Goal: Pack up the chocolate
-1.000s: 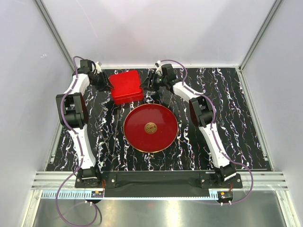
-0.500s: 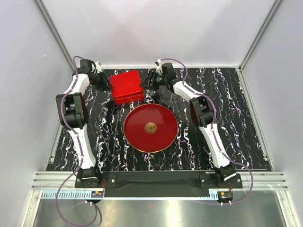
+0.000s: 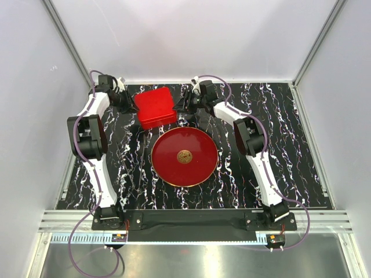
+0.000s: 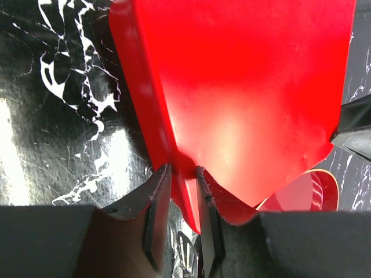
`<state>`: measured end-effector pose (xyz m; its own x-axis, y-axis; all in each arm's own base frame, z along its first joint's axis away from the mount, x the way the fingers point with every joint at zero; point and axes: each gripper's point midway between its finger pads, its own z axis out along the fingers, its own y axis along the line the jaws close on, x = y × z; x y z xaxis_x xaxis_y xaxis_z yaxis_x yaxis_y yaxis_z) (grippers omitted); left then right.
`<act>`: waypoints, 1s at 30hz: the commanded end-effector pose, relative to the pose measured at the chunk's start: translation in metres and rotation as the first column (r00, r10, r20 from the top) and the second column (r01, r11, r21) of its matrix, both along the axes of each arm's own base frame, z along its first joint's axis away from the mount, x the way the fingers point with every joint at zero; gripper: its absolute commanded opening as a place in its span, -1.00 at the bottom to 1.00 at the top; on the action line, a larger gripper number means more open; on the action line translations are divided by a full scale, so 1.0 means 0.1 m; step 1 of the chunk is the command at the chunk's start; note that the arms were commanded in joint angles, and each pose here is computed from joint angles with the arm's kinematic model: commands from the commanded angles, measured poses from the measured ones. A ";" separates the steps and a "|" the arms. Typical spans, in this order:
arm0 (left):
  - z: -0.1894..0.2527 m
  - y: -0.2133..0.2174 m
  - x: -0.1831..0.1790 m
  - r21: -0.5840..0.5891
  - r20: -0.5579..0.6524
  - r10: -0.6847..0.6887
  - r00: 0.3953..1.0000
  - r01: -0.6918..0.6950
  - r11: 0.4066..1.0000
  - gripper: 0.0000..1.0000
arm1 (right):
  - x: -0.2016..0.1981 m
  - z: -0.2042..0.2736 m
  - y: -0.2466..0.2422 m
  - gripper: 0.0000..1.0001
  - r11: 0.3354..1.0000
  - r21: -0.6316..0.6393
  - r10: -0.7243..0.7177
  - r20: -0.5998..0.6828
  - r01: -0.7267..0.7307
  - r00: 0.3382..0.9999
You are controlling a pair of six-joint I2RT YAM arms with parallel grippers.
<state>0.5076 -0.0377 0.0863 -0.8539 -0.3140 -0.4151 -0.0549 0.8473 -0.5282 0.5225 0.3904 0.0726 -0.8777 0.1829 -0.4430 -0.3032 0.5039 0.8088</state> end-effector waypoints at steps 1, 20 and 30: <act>0.23 -0.06 -0.03 0.005 0.055 -0.032 0.998 0.031 0.999 -0.42 | -0.03 0.48 0.07 0.01 0.999 0.033 0.013 0.108 -0.017 0.994; 0.15 -0.20 -0.07 -0.032 0.032 -0.047 0.998 0.048 0.998 -0.45 | -0.06 0.25 -0.01 -0.17 1.000 -0.013 -0.014 0.083 0.015 0.996; 0.14 -0.08 -0.05 0.015 -0.007 0.014 1.000 -0.014 1.000 -0.40 | -0.12 0.12 0.01 -0.34 1.000 -0.023 -0.010 0.047 0.011 0.999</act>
